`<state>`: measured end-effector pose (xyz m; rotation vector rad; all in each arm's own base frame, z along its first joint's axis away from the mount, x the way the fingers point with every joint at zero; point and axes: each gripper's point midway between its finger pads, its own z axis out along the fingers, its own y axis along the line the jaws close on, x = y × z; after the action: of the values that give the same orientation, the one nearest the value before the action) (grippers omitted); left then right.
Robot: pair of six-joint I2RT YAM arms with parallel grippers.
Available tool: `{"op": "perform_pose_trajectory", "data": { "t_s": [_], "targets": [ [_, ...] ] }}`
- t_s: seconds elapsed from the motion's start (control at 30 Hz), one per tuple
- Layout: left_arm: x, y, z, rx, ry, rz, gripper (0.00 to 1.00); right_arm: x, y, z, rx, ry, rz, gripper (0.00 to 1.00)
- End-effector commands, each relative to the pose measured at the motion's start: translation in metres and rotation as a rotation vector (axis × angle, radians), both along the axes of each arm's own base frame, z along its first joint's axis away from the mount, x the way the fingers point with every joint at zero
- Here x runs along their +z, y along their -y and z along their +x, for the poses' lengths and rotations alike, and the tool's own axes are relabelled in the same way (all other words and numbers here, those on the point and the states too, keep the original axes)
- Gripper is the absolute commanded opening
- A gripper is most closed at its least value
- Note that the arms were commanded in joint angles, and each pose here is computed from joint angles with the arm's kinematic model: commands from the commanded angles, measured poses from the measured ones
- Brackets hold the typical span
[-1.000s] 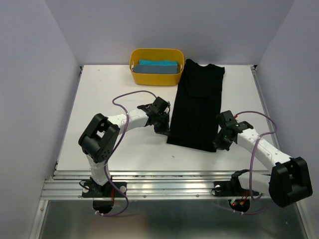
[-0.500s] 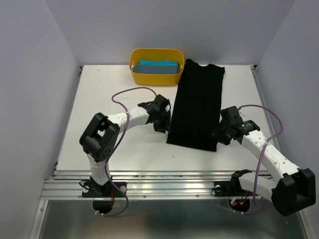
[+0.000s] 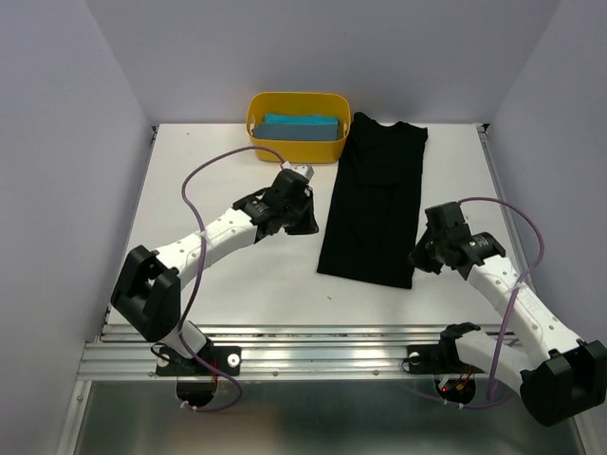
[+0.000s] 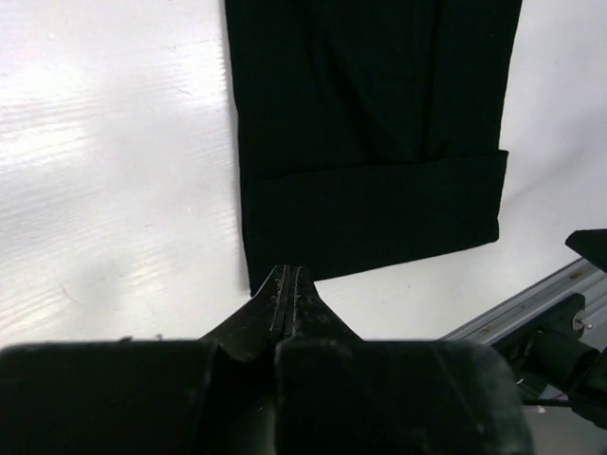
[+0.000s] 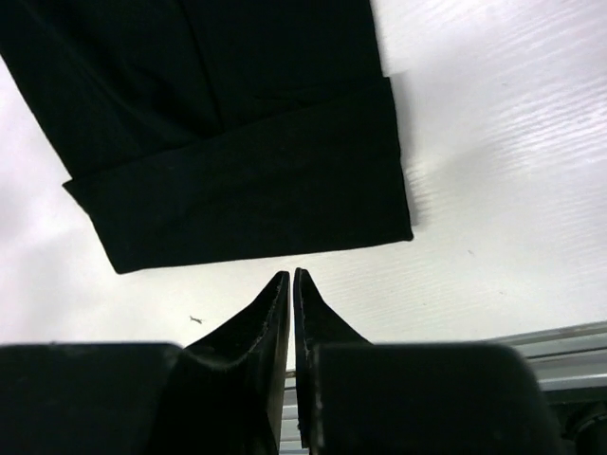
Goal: Roll the t-shirts
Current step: Roll the T-shirt to the center of the board.
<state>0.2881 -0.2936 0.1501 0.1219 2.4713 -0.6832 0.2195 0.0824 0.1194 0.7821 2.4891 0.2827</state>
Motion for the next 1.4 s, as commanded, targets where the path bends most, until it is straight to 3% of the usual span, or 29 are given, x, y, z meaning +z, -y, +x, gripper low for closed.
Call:
{"op": "perform_pose_trajectory", "data": {
  "t_s": [0.0, 0.27, 0.53, 0.7, 0.83, 0.97, 1.07, 1.13, 1.2, 1.23, 1.37],
  "targets": [
    [-0.025, 0.012, -0.019, -0.069, -0.062, -0.010, 0.00, -0.013, -0.015, 0.008, 0.049, -0.001, 0.064, 0.08],
    [-0.054, 0.033, -0.013, -0.097, -0.102, -0.033, 0.00, -0.039, -0.018, 0.022, 0.059, -0.022, 0.042, 0.07],
    [-0.090, 0.041, 0.000, -0.104, -0.139, 0.025, 0.00, -0.065, 0.000, 0.042, -0.009, -0.040, -0.080, 0.05],
    [-0.113, 0.033, -0.006, -0.099, -0.170, 0.065, 0.00, -0.108, -0.002, 0.031, 0.023, -0.142, -0.090, 0.06],
    [-0.101, 0.027, -0.008, -0.095, -0.140, 0.064, 0.00, -0.117, -0.006, 0.024, 0.048, -0.181, -0.075, 0.06],
    [-0.074, 0.020, -0.005, -0.077, -0.080, 0.061, 0.00, -0.083, -0.001, 0.033, 0.029, -0.112, -0.095, 0.07],
    [-0.059, 0.010, -0.006, -0.049, -0.045, 0.072, 0.10, -0.048, 0.010, 0.035, -0.009, -0.032, -0.126, 0.11],
    [-0.058, 0.002, -0.009, -0.030, -0.046, 0.085, 0.27, -0.036, 0.018, 0.027, -0.024, -0.016, -0.141, 0.18],
    [-0.065, -0.001, -0.015, -0.032, -0.067, 0.092, 0.47, -0.038, 0.020, 0.013, -0.038, -0.045, -0.131, 0.35],
    [-0.068, -0.002, -0.018, -0.037, -0.075, 0.089, 0.53, -0.040, 0.019, 0.008, -0.044, -0.053, -0.120, 0.38],
    [-0.089, -0.003, -0.033, -0.044, -0.143, 0.070, 0.54, -0.056, 0.012, -0.016, -0.095, -0.081, -0.023, 0.59]
  ]
}}
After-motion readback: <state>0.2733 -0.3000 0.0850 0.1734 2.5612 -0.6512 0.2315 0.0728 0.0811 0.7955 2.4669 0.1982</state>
